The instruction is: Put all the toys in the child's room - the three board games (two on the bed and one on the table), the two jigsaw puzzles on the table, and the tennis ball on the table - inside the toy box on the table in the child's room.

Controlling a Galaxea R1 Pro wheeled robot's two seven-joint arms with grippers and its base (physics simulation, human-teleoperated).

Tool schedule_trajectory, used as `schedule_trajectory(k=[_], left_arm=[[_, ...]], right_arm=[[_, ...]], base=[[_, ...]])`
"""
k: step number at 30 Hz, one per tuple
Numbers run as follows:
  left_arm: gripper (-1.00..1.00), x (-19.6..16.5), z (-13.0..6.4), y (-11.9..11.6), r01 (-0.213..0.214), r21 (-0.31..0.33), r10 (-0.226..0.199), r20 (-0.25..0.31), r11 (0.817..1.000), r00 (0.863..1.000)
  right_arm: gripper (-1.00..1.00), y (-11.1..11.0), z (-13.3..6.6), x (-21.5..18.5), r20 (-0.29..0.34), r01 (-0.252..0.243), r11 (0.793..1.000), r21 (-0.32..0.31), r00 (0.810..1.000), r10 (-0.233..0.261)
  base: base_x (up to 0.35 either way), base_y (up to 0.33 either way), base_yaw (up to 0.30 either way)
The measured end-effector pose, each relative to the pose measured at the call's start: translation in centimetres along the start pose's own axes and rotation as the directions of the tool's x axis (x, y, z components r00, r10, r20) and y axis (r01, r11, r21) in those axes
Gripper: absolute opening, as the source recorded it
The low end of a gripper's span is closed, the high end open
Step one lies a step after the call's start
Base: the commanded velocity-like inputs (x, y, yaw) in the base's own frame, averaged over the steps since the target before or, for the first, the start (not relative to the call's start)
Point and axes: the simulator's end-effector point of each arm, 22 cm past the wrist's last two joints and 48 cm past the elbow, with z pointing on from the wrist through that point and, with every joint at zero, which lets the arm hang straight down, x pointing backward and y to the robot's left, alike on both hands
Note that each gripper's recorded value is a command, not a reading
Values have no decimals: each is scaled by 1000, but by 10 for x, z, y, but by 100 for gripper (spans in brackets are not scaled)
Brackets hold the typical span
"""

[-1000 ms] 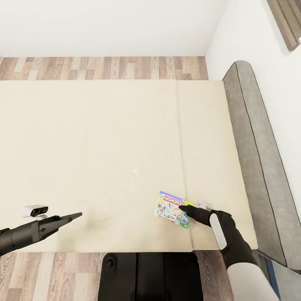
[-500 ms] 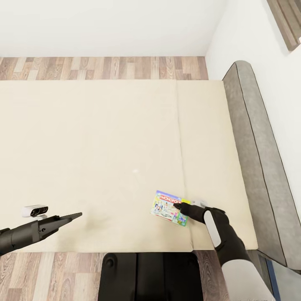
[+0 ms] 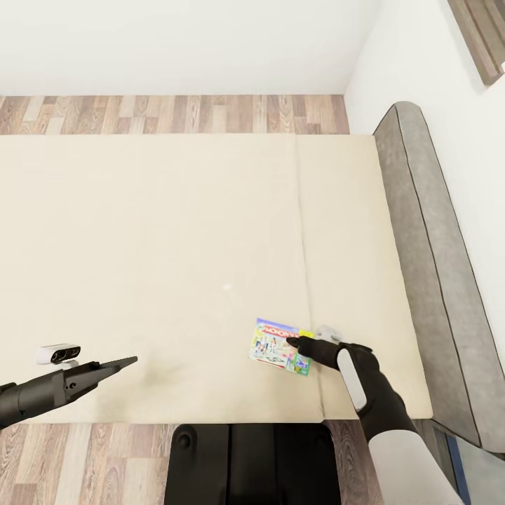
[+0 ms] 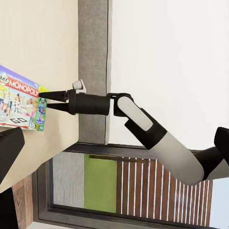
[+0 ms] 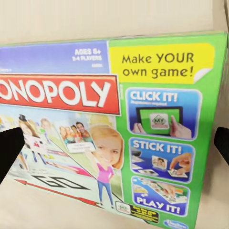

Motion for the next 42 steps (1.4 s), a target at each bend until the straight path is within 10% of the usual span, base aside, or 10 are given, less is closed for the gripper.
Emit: schedule_trajectory(k=[42], left_arm=[[100,0,-1,0,-1,-2,1,0,1000,1000]], right_arm=[[100,50,9,-6,5,41,997,-60,999,-41]], base=[[0,0,0]])
